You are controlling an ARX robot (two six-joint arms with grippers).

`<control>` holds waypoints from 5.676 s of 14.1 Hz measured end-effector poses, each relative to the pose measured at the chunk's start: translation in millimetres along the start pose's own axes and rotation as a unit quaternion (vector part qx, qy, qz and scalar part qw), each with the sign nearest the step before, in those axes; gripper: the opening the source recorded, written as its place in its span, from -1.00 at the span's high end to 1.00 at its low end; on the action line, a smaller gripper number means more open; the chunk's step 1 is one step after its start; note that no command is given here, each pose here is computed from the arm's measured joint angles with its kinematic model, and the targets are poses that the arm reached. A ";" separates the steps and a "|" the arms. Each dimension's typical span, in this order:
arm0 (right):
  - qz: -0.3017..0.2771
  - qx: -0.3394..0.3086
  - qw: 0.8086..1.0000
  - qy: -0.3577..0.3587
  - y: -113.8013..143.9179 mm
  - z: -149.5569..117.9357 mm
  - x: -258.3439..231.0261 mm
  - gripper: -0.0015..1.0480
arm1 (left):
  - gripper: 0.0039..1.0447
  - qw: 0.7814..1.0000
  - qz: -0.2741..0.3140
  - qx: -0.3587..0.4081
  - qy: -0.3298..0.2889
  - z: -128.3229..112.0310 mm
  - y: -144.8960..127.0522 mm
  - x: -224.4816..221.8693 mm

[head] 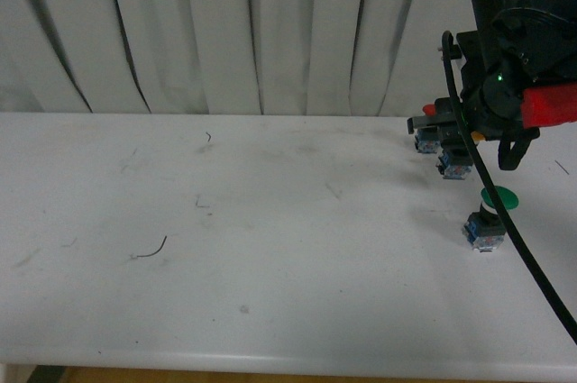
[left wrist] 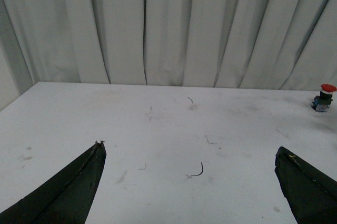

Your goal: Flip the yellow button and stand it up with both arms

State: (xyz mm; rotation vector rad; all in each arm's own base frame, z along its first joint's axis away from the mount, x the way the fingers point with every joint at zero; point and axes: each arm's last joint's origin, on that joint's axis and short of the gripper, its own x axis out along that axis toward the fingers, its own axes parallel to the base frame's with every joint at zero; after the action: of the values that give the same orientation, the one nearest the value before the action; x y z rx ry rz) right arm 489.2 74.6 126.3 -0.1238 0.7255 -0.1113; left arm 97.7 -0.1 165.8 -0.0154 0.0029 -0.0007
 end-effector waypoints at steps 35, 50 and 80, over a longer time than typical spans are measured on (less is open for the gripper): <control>0.073 0.081 0.975 -0.191 -53.9 37.3 -95.5 -0.87 | -0.88 1.000 0.000 0.000 0.000 0.0 0.0 0.0; 0.058 0.061 0.931 -0.356 -103.1 -177.2 -293.2 0.96 | -0.88 1.000 0.000 0.000 0.000 0.0 0.0 0.0; 0.054 0.062 0.931 -0.356 -102.7 -236.9 -306.9 -0.10 | -0.88 1.000 0.000 0.000 0.000 0.0 0.0 0.0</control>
State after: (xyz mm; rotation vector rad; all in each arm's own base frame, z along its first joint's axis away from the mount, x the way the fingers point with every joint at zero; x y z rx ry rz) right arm 97.2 0.0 166.8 0.0025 -0.0044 -0.0004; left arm 97.7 -0.1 165.8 -0.0151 0.0029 -0.0007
